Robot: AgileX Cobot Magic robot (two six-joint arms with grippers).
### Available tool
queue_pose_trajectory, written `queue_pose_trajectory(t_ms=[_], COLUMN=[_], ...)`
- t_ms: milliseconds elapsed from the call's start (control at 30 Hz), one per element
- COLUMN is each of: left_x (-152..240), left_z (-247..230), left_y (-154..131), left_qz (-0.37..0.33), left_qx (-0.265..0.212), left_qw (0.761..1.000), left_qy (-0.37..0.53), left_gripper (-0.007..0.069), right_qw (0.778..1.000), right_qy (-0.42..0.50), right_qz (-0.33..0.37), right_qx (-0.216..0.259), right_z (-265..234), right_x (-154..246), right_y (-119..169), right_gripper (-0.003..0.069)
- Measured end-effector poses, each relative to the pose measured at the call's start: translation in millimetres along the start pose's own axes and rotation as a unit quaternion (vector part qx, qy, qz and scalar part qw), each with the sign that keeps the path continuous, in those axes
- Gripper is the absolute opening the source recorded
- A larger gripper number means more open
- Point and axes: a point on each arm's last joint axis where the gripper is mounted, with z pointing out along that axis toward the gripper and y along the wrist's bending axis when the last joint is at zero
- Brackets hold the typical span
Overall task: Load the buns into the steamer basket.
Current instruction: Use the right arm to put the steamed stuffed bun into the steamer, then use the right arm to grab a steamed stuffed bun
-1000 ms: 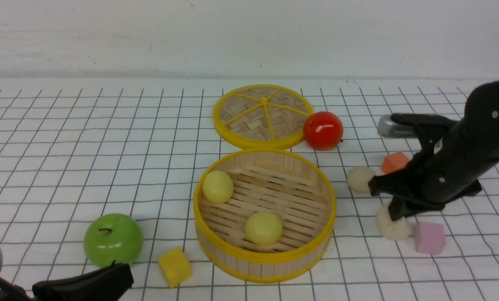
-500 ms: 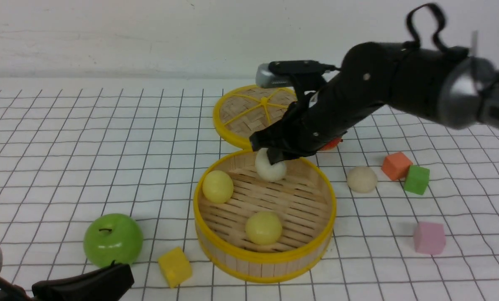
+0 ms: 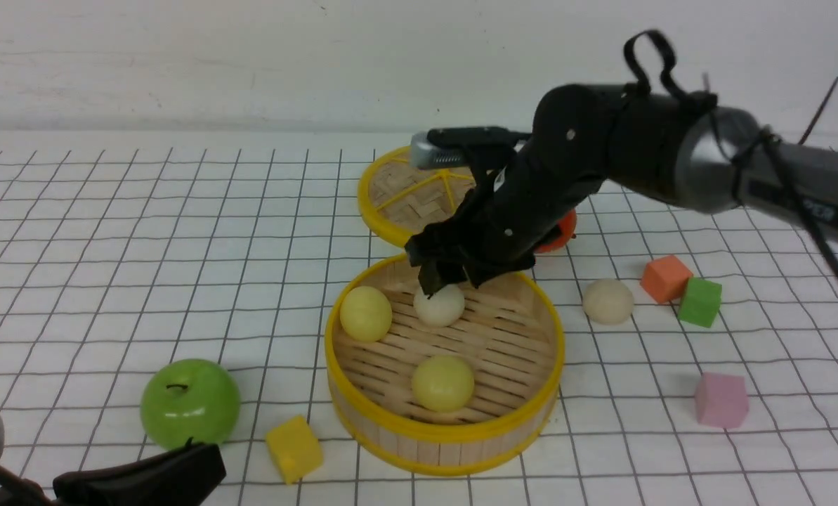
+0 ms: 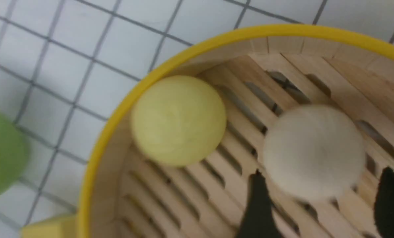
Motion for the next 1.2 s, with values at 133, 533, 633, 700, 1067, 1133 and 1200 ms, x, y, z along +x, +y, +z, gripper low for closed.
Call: queue_pose_trajectory(t_ms=[133, 533, 633, 700, 1067, 1133, 1200], left_x=[0.1, 0.1, 0.1, 0.1, 0.4, 0.4, 0.4], left_z=[0.0, 0.0, 0.0, 0.0, 0.0, 0.0, 0.0], left_y=[0.0, 0.0, 0.0, 0.0, 0.0, 0.0, 0.0], left_qz=[0.0, 0.0, 0.0, 0.0, 0.0, 0.0, 0.0], left_qx=[0.0, 0.0, 0.0, 0.0, 0.0, 0.0, 0.0], left_qw=[1.0, 1.0, 1.0, 1.0, 1.0, 1.0, 1.0], left_qy=[0.0, 0.0, 0.0, 0.0, 0.002, 0.002, 0.002], left_gripper=[0.0059, 0.0073, 0.0074, 0.0077, 0.0091, 0.0092, 0.0092], right_qw=[0.997, 0.97, 0.973, 0.975, 0.975, 0.975, 0.976], right_qy=[0.004, 0.096, 0.077, 0.063, 0.054, 0.055, 0.057], right_qz=[-0.049, 0.119, 0.155, 0.157, 0.163, 0.163, 0.157], right_qx=[0.058, 0.189, 0.154, 0.144, 0.14, 0.14, 0.14], right_z=[-55.6, -33.3, -18.9, -12.0, 17.0, 17.9, 19.0], right_x=[-3.0, 15.4, 15.8, 14.5, 18.2, 18.6, 19.1], right_y=[-5.3, -127.4, -147.5, -152.1, -163.8, -164.5, -165.4], right_gripper=[0.0482, 0.0363, 0.036, 0.036, 0.0358, 0.0353, 0.0321])
